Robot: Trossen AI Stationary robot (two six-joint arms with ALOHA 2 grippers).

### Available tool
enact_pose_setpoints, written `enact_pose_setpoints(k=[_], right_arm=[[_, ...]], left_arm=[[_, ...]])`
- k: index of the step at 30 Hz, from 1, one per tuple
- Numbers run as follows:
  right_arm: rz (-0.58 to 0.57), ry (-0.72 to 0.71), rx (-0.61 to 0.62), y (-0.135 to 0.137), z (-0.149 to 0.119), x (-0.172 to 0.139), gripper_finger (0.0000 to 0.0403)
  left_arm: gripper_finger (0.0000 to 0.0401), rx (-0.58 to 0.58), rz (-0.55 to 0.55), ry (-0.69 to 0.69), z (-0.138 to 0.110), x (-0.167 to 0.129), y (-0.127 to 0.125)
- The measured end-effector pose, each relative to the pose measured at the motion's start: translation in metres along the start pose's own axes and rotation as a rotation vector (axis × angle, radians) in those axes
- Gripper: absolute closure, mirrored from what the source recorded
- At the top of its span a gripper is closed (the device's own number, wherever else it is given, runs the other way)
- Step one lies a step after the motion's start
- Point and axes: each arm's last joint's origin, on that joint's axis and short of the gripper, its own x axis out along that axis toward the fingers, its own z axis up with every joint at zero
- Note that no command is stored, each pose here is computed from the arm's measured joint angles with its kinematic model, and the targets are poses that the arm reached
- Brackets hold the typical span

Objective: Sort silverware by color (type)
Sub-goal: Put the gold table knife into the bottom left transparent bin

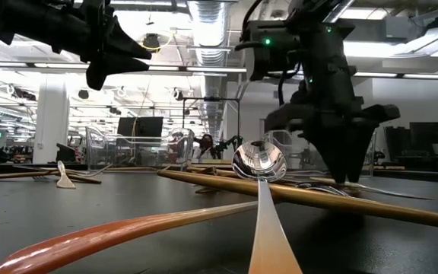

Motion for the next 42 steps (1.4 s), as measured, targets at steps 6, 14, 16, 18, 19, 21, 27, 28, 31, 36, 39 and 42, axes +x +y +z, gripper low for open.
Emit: enact_pose_setpoints(k=[6, 14, 16, 18, 19, 21, 27, 28, 31, 36, 39, 42], right_arm=[[-0.02, 0.009, -0.01, -0.002, -0.001, 0.0, 0.0285], [-0.058, -0.021, -0.035, -0.007, 0.005, 0.003, 0.0285], [-0.043, -0.015, -0.029, -0.009, 0.008, 0.01, 0.0285], [-0.018, 0.001, -0.026, -0.012, 0.009, 0.014, 0.0285], [-0.01, 0.007, -0.027, -0.012, 0.011, 0.016, 0.0286], [0.008, 0.013, -0.039, -0.012, 0.011, 0.02, 0.0291], [0.017, 0.011, -0.073, -0.013, 0.011, 0.022, 0.0349], [0.013, 0.004, -0.079, -0.013, 0.012, 0.022, 0.0362], [-0.008, -0.037, -0.072, -0.013, 0.011, 0.022, 0.039], [-0.025, -0.056, -0.085, -0.014, 0.011, 0.023, 0.0392], [-0.028, -0.056, -0.119, -0.014, 0.01, 0.014, 0.0392], [-0.036, -0.07, -0.132, -0.013, 0.01, -0.001, 0.0395]], left_arm=[[0.0283, 0.009, 0.005, -0.002, 0.0, 0.0, 0.0], [0.0283, 0.021, 0.018, 0.009, -0.001, 0.0, 0.001], [0.0283, 0.027, 0.021, 0.016, -0.002, 0.0, 0.001], [0.0283, 0.028, 0.021, 0.016, -0.002, 0.0, 0.001], [0.0283, 0.028, 0.021, 0.016, -0.002, 0.0, 0.001], [0.0283, 0.027, 0.021, 0.017, -0.002, 0.0, 0.001], [0.0283, 0.027, 0.017, 0.019, -0.002, 0.0, 0.001], [0.0283, 0.027, 0.016, 0.02, -0.002, 0.0, 0.001], [0.0283, 0.03, 0.015, 0.02, -0.002, 0.0, 0.001], [0.0283, 0.041, 0.015, 0.019, -0.002, 0.0, 0.001], [0.0283, 0.041, 0.015, 0.019, -0.002, 0.0, 0.001], [0.0283, 0.044, 0.015, 0.019, -0.002, 0.0, 0.001]])
